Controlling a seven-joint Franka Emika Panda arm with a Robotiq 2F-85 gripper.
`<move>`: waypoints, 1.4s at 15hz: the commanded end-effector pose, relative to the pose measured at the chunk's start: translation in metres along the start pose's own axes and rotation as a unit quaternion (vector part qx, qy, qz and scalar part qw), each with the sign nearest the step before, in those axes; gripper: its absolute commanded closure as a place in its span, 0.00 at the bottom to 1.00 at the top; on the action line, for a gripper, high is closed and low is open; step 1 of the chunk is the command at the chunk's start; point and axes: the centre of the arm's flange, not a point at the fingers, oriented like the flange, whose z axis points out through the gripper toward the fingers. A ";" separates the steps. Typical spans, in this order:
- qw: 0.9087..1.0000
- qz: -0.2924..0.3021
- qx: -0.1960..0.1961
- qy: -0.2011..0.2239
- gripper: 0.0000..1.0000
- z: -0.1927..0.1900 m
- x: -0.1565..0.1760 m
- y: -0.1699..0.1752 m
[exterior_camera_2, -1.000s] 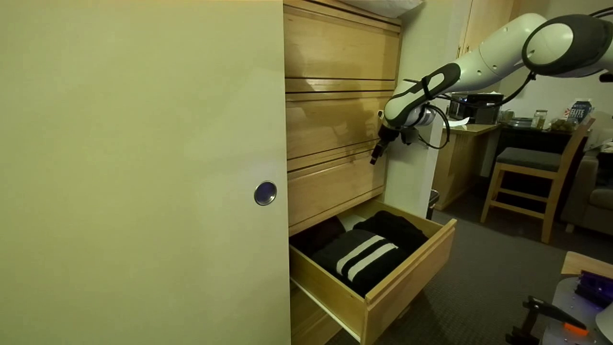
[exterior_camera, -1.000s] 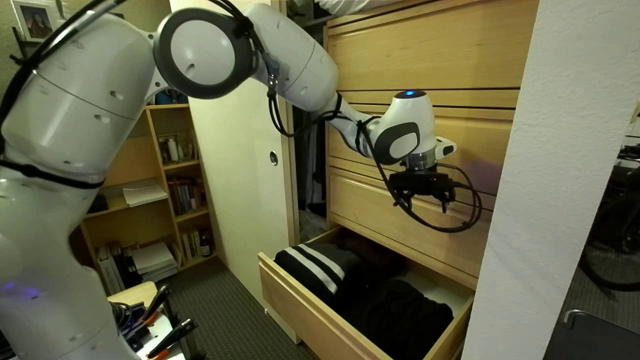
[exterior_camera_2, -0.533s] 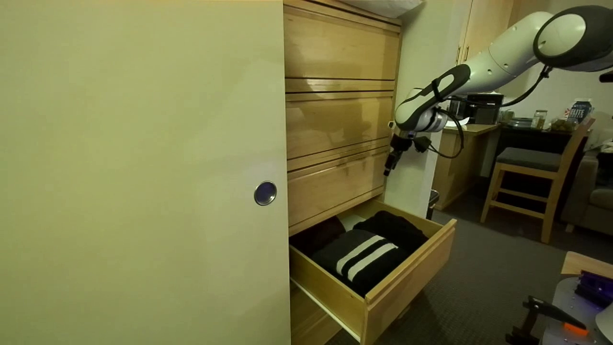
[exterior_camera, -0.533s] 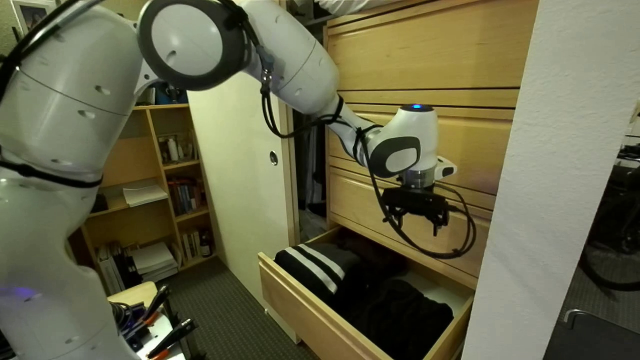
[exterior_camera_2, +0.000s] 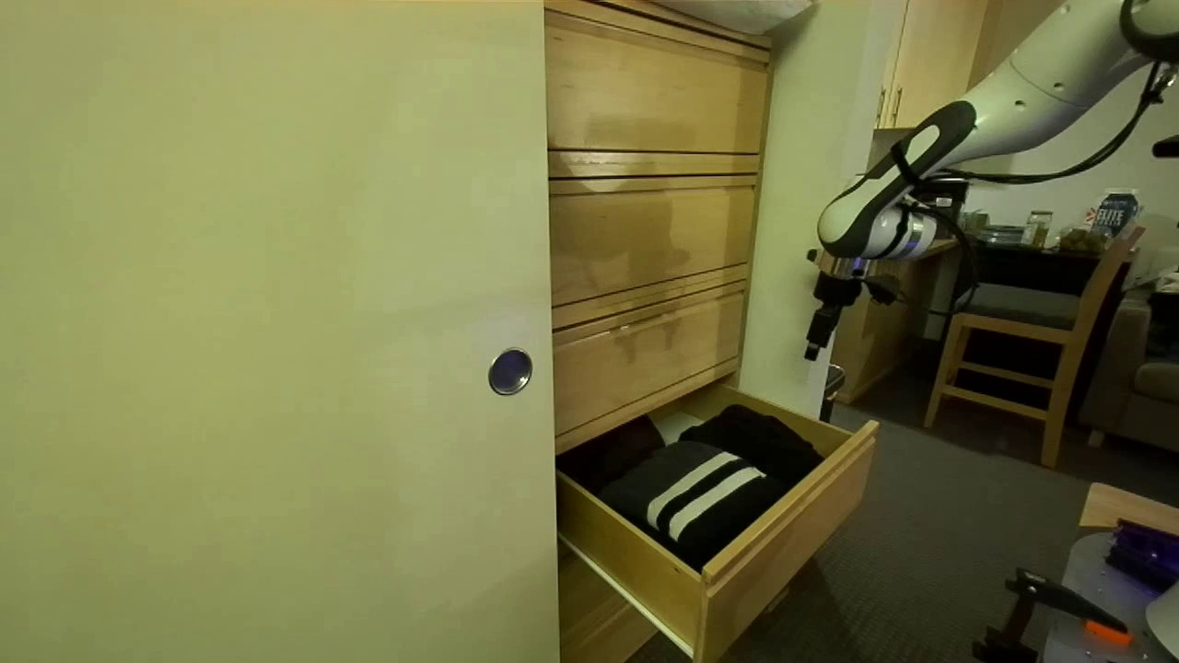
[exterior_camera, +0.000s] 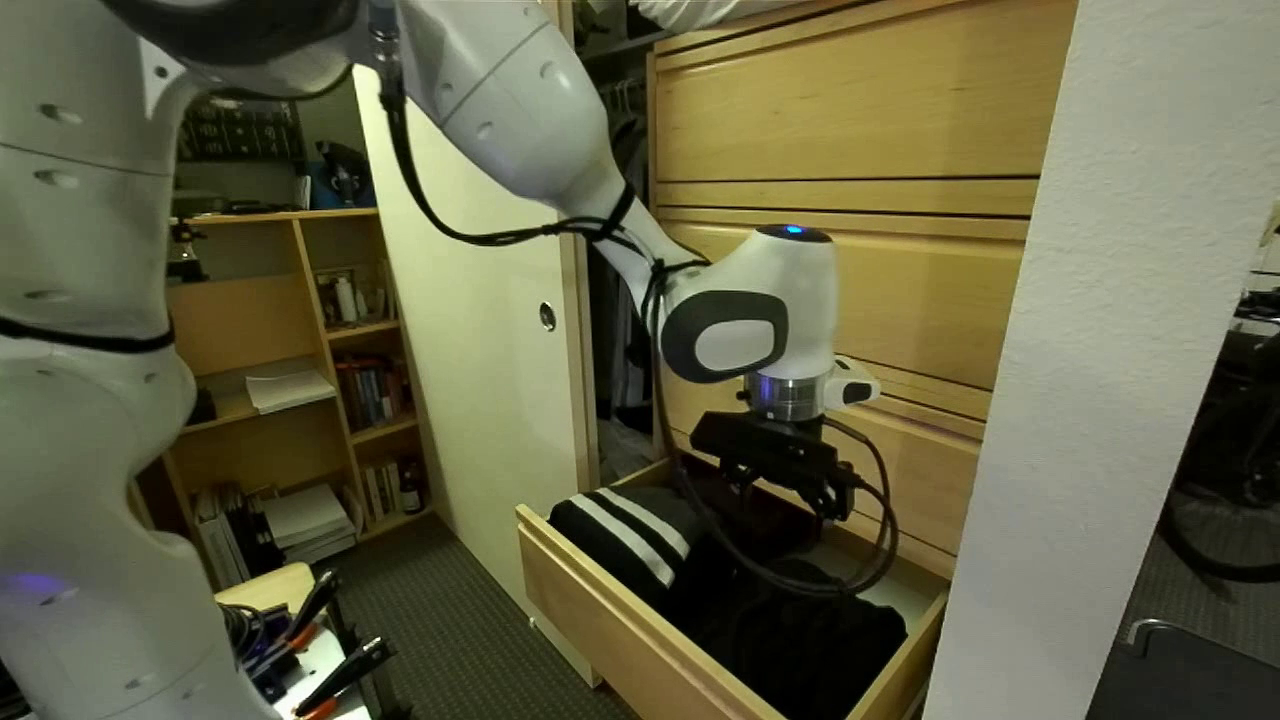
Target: Close the third drawer from the top
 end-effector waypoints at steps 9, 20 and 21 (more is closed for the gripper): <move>0.999 0.030 -0.021 0.009 0.00 -0.050 -0.105 -0.065; 0.999 0.046 -0.010 0.014 0.00 -0.081 -0.100 -0.130; 0.999 0.045 -0.008 0.011 0.00 -0.084 -0.099 -0.136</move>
